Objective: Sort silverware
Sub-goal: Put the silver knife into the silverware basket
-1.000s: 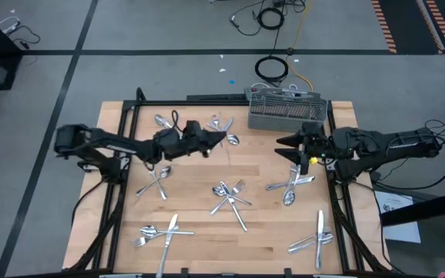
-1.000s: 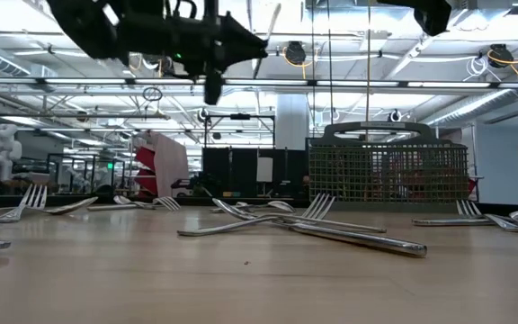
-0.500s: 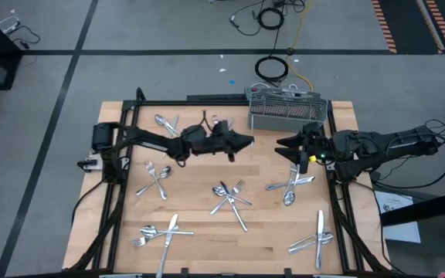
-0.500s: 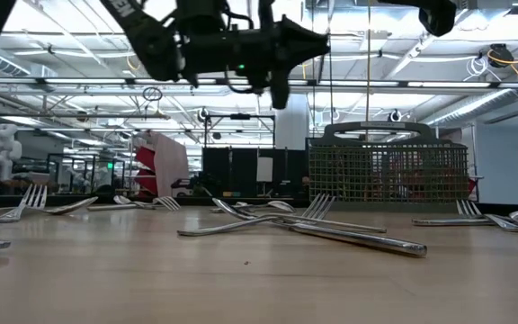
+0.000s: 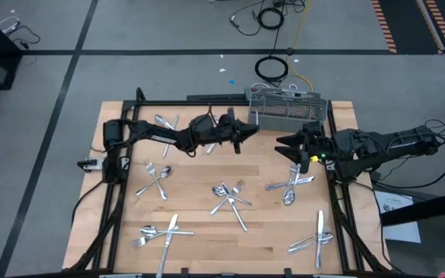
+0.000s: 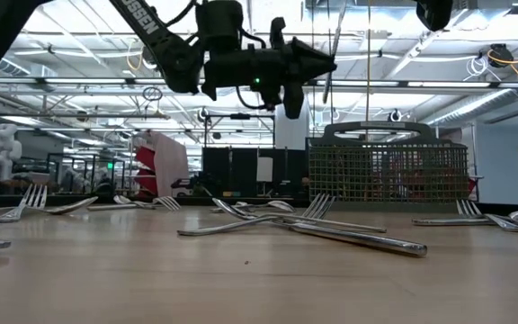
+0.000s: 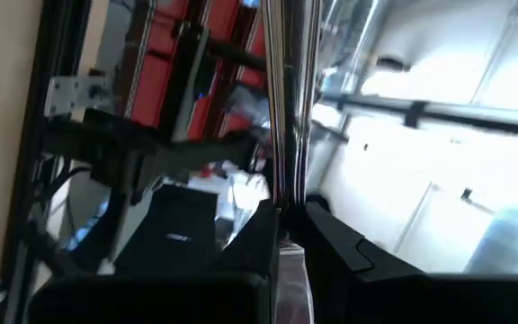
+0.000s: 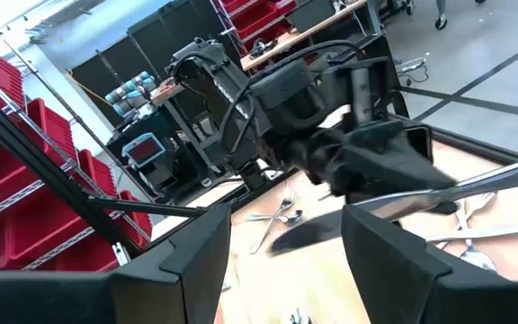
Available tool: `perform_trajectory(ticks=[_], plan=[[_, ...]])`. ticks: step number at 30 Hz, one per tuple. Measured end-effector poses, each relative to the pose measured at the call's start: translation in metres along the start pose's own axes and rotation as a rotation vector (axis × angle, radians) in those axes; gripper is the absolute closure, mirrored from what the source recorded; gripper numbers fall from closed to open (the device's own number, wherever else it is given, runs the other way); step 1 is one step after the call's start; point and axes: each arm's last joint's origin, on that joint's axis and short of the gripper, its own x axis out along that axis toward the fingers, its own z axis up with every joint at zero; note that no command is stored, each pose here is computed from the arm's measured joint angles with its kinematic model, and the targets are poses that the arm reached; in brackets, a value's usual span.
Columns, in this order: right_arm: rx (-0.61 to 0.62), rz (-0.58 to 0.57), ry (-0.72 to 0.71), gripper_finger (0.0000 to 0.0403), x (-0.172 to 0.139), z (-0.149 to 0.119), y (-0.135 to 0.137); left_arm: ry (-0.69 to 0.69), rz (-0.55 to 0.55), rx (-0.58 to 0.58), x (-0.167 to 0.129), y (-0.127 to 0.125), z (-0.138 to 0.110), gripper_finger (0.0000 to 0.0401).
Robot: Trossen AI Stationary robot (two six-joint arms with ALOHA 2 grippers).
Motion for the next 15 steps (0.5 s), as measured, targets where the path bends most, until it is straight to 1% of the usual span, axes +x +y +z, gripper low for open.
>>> perform_trajectory(ticks=[2,4,8,10,13,15], plan=[[-0.018,-0.002,-0.001,0.02,0.0,0.0,0.0,-0.017,0.008,-0.02,-0.001,-0.001,0.006,0.036],[-0.035,-0.02,-0.011,0.02,0.0,0.0,-0.001,-0.017,0.041,-0.032,-0.002,0.0,0.011,0.036],[-0.075,-0.057,-0.035,0.02,0.0,0.001,-0.002,-0.021,0.137,-0.145,-0.005,0.004,0.024,0.036],[-0.095,-0.066,-0.039,0.02,0.0,0.001,-0.002,-0.014,0.161,-0.2,-0.007,0.003,0.03,0.036],[-0.126,-0.067,-0.037,0.02,0.0,0.001,-0.002,-0.03,0.158,-0.251,-0.009,0.0,0.04,0.036],[-0.149,-0.067,-0.035,0.02,0.0,0.001,-0.002,-0.049,0.149,-0.255,-0.011,-0.004,0.048,0.036]])
